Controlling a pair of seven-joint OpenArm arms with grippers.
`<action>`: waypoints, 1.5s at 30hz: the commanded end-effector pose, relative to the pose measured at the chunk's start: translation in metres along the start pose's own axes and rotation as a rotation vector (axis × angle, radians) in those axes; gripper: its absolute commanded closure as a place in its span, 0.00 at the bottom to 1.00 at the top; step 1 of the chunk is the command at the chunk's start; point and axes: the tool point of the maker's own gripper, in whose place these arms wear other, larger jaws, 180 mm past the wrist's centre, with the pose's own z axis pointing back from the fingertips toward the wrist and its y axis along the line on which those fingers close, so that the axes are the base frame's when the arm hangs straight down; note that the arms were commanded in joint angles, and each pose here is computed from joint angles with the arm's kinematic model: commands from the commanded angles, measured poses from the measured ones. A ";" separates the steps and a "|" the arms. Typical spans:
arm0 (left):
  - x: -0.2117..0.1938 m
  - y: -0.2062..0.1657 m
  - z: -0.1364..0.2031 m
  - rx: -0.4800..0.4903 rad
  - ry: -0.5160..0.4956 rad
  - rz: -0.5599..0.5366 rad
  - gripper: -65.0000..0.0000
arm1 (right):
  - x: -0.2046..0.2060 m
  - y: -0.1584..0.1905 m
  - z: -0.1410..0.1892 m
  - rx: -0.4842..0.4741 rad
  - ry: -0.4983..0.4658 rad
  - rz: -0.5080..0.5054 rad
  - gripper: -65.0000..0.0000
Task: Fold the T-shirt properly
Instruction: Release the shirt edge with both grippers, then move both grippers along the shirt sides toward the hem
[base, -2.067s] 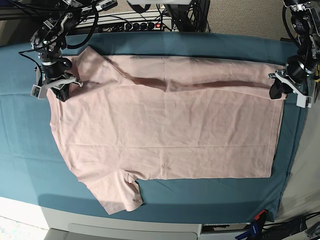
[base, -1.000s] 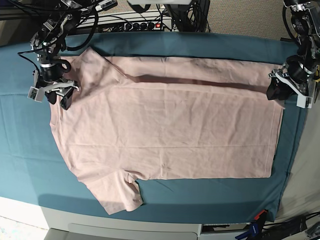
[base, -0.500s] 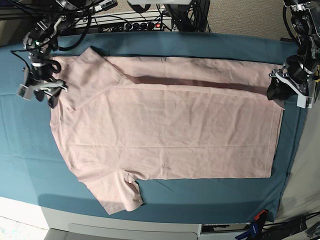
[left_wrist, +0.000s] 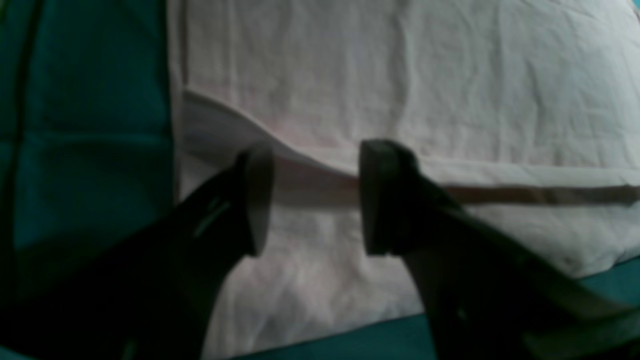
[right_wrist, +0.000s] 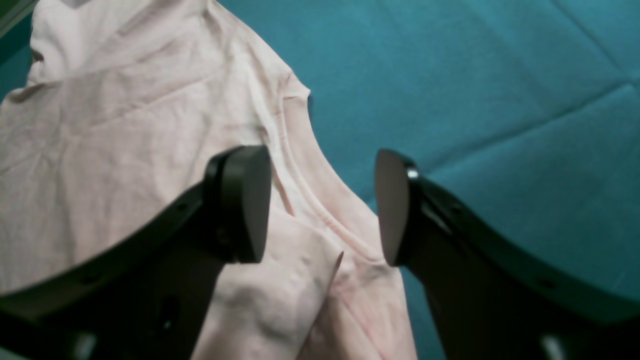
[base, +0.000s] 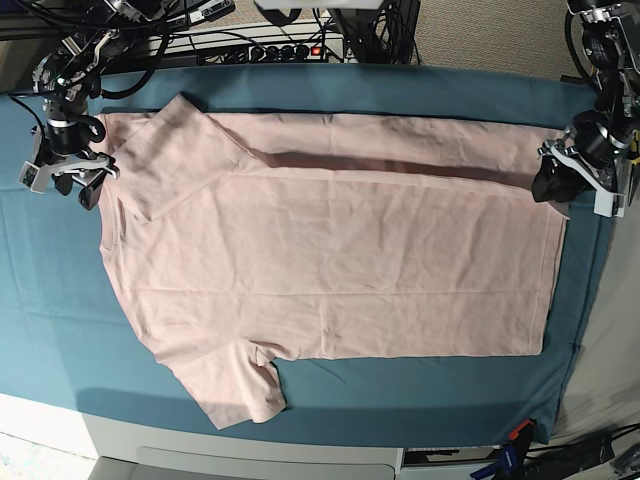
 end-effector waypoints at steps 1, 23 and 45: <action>0.017 -0.001 0.003 -0.010 -0.051 -0.021 0.55 | 0.016 0.001 0.001 0.008 -0.055 0.007 0.49; 0.026 -0.005 -0.001 -0.020 -0.077 -0.020 0.55 | 0.030 0.009 -0.004 0.045 -0.084 0.026 0.49; 0.110 -0.039 -0.113 0.043 -0.070 -0.292 0.55 | 0.065 0.062 -0.145 0.169 0.035 0.014 0.49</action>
